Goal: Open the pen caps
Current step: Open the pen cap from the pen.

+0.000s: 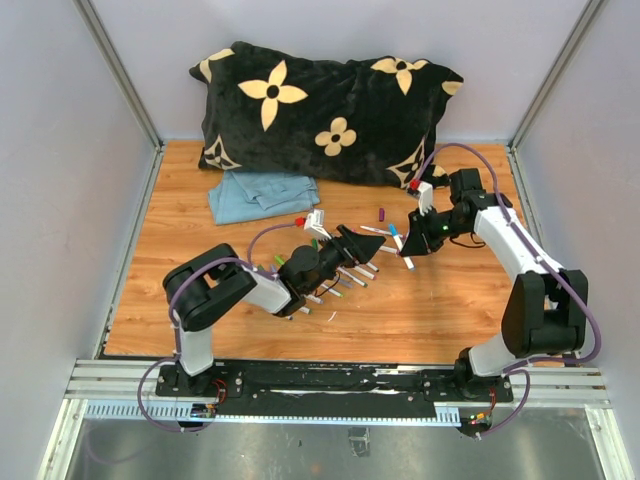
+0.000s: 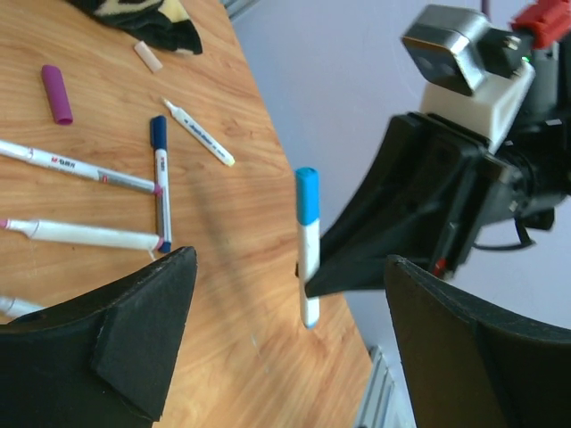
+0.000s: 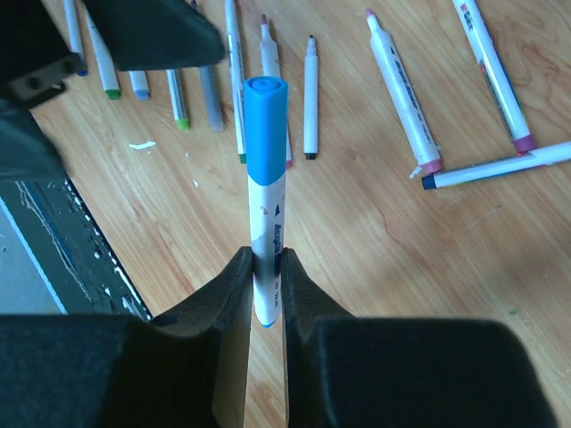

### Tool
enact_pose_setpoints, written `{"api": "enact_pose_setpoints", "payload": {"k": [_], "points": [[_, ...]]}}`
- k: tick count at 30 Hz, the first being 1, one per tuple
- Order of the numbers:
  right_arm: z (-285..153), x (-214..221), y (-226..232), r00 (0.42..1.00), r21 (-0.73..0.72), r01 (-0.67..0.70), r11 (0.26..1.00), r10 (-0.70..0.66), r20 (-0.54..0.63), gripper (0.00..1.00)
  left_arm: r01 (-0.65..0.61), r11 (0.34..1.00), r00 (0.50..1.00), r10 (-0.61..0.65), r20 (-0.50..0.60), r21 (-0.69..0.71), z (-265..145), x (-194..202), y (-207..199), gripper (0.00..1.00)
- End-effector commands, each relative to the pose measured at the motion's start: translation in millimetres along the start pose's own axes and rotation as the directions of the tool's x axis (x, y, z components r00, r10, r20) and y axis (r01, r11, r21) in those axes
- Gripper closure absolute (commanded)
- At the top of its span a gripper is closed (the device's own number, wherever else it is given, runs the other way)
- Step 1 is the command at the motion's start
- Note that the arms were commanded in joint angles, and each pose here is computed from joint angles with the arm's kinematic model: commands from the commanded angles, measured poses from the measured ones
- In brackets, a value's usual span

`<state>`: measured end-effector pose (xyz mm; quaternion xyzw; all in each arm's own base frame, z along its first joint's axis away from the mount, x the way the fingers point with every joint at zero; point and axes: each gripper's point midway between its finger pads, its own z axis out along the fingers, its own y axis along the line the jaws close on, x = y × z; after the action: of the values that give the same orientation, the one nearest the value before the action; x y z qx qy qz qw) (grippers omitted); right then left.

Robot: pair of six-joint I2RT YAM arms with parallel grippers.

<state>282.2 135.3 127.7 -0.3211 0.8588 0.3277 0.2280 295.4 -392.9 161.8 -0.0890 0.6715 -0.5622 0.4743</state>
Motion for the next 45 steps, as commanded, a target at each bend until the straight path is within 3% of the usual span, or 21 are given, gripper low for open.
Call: {"api": "enact_pose_setpoints", "payload": {"k": [1,10,16,20,25,28,31,35,37,42,45], "points": [[-4,-9,22,0.997,-0.059,0.066,0.996,-0.064,0.048,0.99,0.028,1.000,0.997,-0.027,0.077,-0.003,23,-8,-4,0.13],[1,-7,26,0.996,-0.066,0.090,0.994,-0.089,0.024,0.99,0.015,1.000,0.998,-0.015,0.056,0.005,46,-4,-13,0.21],[4,-6,28,0.994,-0.058,0.112,0.992,-0.112,0.009,0.99,0.012,1.000,0.999,-0.012,0.032,0.006,48,2,-12,0.36],[5,-5,28,0.993,-0.058,0.116,0.992,-0.116,0.002,0.99,0.015,1.000,1.000,-0.015,0.005,0.023,48,6,-15,0.50],[6,-5,29,0.992,-0.052,0.129,0.990,-0.129,-0.005,0.99,0.009,0.999,1.000,-0.009,-0.006,0.032,47,7,-18,0.88],[7,-4,30,0.991,-0.054,0.131,0.990,-0.132,-0.008,0.99,0.004,0.999,1.000,-0.004,-0.005,0.040,45,5,-22,0.99],[7,-5,32,0.991,-0.061,0.134,0.989,-0.134,-0.002,0.97,0.005,0.999,1.000,-0.004,-0.002,0.050,42,3,-26,1.00],[6,-7,36,0.993,-0.069,0.120,0.990,-0.119,0.017,0.60,0.030,0.996,0.999,-0.031,0.014,0.083,36,-3,-35,1.00],[8,-7,37,0.994,-0.073,0.112,0.991,-0.111,0.023,0.50,0.044,0.994,0.999,-0.046,0.020,0.101,34,-4,-40,1.00],[16,-6,37,0.996,-0.078,0.093,0.993,-0.092,0.008,0.47,0.069,0.989,0.997,-0.072,0.023,0.133,33,-4,-49,1.00],[20,-4,38,0.996,-0.082,0.087,0.993,-0.088,-0.008,0.52,0.075,0.987,0.996,-0.080,0.027,0.142,33,-5,-52,1.00]]}}
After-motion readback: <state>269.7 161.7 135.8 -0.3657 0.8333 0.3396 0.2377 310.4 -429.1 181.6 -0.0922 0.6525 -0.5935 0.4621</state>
